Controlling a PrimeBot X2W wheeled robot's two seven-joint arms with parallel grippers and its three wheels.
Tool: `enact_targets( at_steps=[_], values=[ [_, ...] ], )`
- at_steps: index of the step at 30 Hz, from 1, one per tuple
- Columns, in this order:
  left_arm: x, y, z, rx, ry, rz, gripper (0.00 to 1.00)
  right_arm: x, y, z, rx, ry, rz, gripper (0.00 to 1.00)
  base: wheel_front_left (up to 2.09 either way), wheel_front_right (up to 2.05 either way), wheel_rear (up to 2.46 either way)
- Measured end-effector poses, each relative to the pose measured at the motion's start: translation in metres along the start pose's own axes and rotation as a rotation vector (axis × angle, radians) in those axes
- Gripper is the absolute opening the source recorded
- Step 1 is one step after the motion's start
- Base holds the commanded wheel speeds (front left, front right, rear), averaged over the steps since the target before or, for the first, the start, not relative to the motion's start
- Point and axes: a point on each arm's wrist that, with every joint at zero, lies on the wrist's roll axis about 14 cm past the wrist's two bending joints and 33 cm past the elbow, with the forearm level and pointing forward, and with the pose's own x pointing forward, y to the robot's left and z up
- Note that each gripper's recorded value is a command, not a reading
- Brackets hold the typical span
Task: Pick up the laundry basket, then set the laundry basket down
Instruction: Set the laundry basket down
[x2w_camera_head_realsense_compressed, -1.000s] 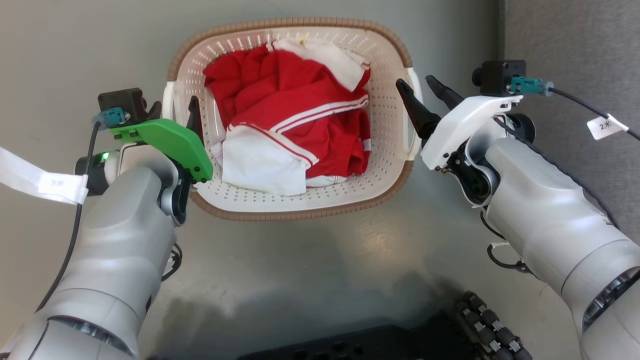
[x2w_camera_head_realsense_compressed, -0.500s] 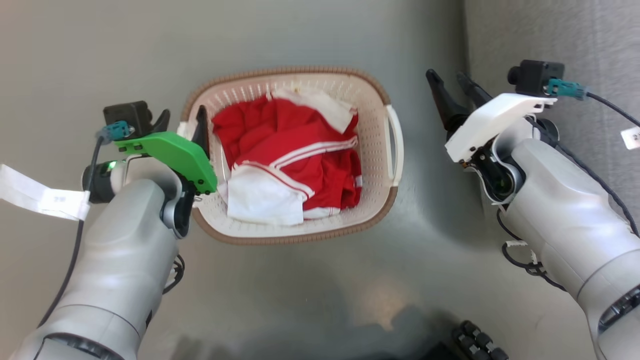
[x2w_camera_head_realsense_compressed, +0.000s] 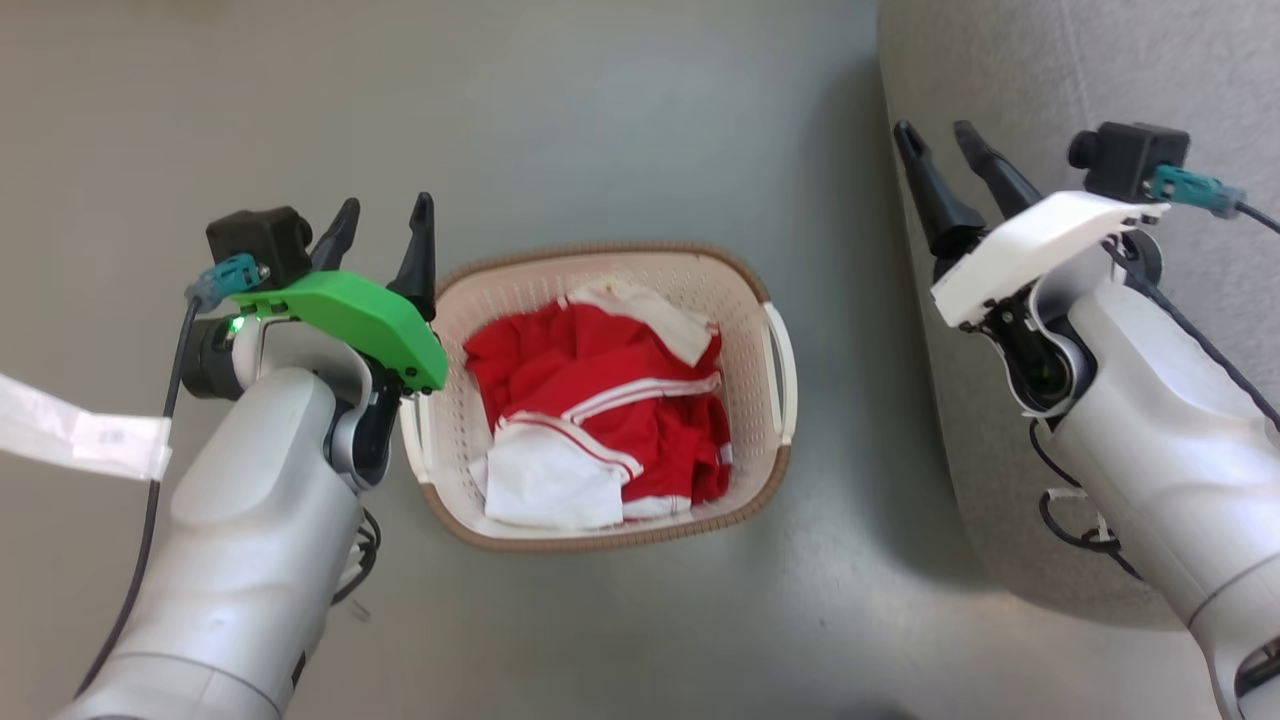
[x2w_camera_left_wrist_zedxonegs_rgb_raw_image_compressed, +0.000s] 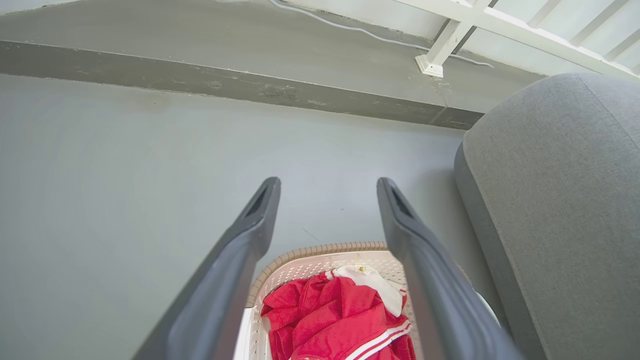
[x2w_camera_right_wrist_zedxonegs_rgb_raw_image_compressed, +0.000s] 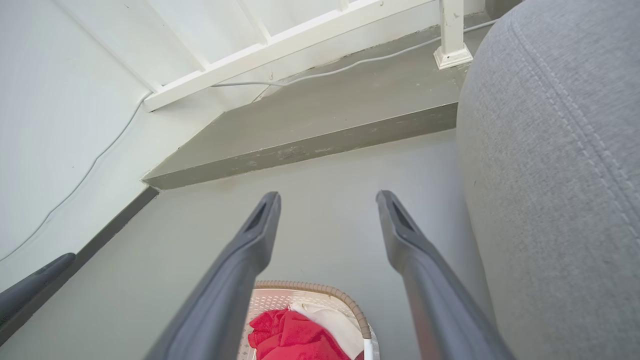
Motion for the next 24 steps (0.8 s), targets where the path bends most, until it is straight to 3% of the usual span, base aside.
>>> enact_targets(
  at_steps=[7, 17, 24],
  values=[
    [-0.024, -0.014, 0.032, 0.023, -0.098, -0.018, 1.00, -0.021, 0.013, 0.025, -0.003, -0.084, 0.021, 1.00, 0.00, 0.00, 0.00],
    [-0.079, -0.035, 0.082, 0.076, -0.280, -0.023, 1.00, -0.065, 0.032, 0.072, -0.115, -0.250, 0.040, 1.00, 0.00, 0.00, 0.00],
    [-0.118, -0.044, 0.096, 0.101, -0.366, -0.022, 1.00, -0.100, 0.043, 0.085, -0.172, -0.333, 0.026, 1.00, 0.00, 0.00, 0.00]
  ],
)
